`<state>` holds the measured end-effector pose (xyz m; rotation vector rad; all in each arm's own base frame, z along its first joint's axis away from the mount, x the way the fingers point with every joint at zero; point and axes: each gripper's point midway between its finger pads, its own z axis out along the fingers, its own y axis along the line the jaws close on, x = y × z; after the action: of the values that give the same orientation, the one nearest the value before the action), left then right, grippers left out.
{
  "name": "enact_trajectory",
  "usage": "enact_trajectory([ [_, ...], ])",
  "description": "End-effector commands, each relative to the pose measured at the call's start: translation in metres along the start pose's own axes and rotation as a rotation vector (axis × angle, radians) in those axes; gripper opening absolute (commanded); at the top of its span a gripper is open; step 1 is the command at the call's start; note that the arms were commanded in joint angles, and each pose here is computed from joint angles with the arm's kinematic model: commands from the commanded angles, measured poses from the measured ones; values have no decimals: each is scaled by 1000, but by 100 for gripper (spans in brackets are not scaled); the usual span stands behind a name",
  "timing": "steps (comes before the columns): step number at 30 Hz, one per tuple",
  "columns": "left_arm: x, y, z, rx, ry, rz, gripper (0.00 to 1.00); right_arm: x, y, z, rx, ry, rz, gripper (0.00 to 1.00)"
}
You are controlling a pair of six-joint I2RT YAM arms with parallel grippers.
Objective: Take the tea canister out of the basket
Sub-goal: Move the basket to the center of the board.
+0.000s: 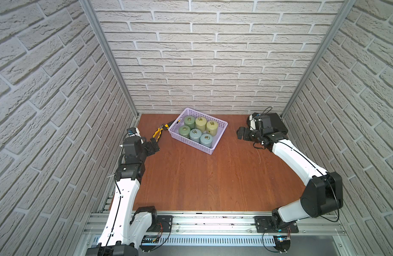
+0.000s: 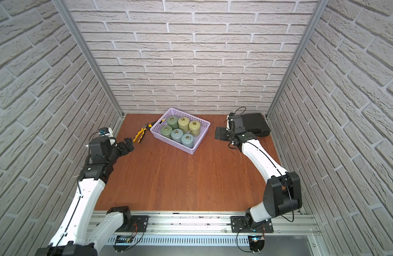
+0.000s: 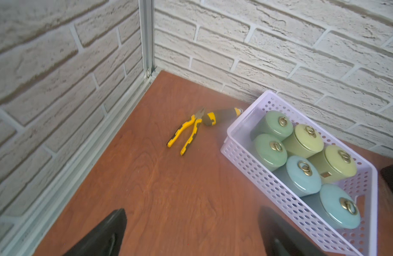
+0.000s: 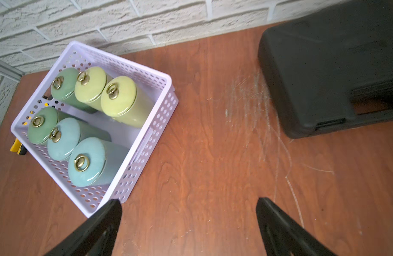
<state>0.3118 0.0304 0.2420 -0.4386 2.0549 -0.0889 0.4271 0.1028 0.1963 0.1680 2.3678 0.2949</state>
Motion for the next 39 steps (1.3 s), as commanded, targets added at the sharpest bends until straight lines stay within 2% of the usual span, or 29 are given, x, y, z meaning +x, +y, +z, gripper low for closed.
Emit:
enact_trajectory([
  [1,19,-1,-5,12,85,-114,98,6,22,8,-2,47,30,99],
  [10,38,-24,-2,137,177,-121,98,9,57,47,27,132,90,95],
  [19,49,-27,-9,146,221,-118,98,9,69,74,115,167,127,93],
  [20,50,-26,-9,147,226,-118,98,17,67,85,137,191,126,92],
  [24,53,-27,-10,150,236,-116,98,20,73,99,153,210,129,87],
  [31,54,-27,-14,151,237,-117,98,28,73,119,202,235,165,66],
  [39,57,-28,-11,156,255,-116,98,36,71,130,241,252,189,58],
])
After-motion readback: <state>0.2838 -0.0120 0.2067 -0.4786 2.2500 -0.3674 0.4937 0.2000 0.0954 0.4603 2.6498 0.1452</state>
